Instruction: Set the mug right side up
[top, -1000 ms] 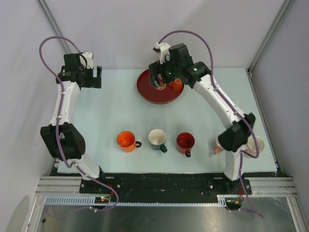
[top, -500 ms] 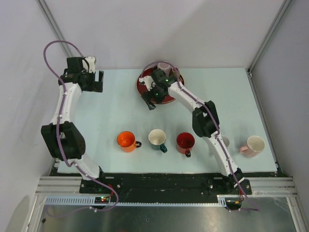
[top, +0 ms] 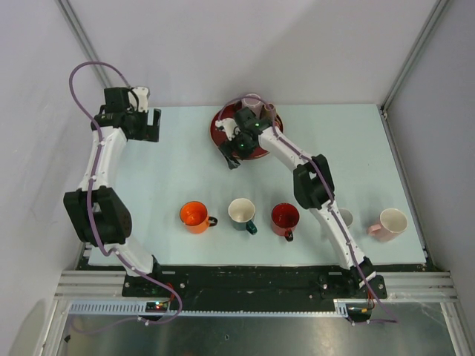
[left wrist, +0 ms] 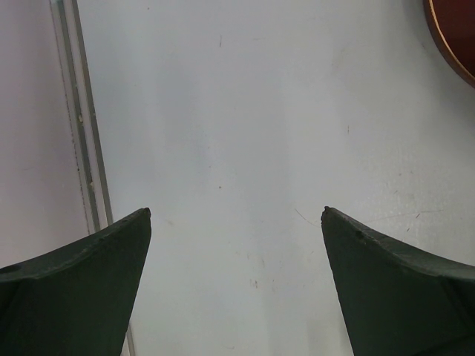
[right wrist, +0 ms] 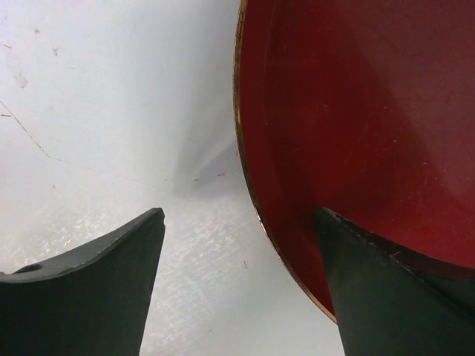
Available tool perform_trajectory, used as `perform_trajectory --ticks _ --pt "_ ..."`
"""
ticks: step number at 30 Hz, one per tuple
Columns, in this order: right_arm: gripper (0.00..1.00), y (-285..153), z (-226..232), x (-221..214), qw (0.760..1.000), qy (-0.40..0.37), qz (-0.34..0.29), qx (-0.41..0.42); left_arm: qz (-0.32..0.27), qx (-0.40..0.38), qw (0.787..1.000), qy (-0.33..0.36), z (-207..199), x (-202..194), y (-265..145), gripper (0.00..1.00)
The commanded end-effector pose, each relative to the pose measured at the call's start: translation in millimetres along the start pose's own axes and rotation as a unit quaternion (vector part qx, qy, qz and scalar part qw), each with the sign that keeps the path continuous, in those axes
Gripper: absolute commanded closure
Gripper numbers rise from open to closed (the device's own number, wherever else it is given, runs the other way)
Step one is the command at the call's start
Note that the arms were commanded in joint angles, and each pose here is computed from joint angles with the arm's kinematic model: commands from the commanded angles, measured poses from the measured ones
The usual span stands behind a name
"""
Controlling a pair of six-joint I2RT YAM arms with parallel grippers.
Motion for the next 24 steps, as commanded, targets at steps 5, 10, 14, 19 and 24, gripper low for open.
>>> perform_trajectory --ticks 5,10,14,19,24 --pt "0.24 -15.4 30.4 3.8 0.998 -0.025 0.000 0.064 -0.015 0.004 1.000 0.013 -1.3 7.0 -2.1 0.00" --pt "0.31 -24.3 53.9 -0.8 0.995 -0.049 0.011 0.090 -0.013 0.004 1.000 0.015 -1.0 6.3 -0.4 0.00" --pt "0.31 -32.0 59.1 -3.3 0.994 -0.056 0.022 0.086 -0.009 0.003 1.000 0.016 -1.4 4.7 1.4 0.00" --pt "0.23 -50.4 69.1 14.8 0.994 -0.064 0.011 0.084 -0.005 0.001 1.000 0.016 -1.8 3.0 3.9 0.00" --pt "0.13 -95.6 45.7 47.9 0.998 -0.023 -0.061 0.008 -0.004 -0.003 1.000 0.017 -3.1 2.4 4.2 0.00"
Point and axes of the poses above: each gripper's point midway between its finger pads, its own y axis out along the fingers, its own z axis along the line the jaws close on, x = y × z, the point moved 9 cm from there along -y, back along the fingers, and after that the axes turned 14 degrees about -y, right-handed, at the moved point
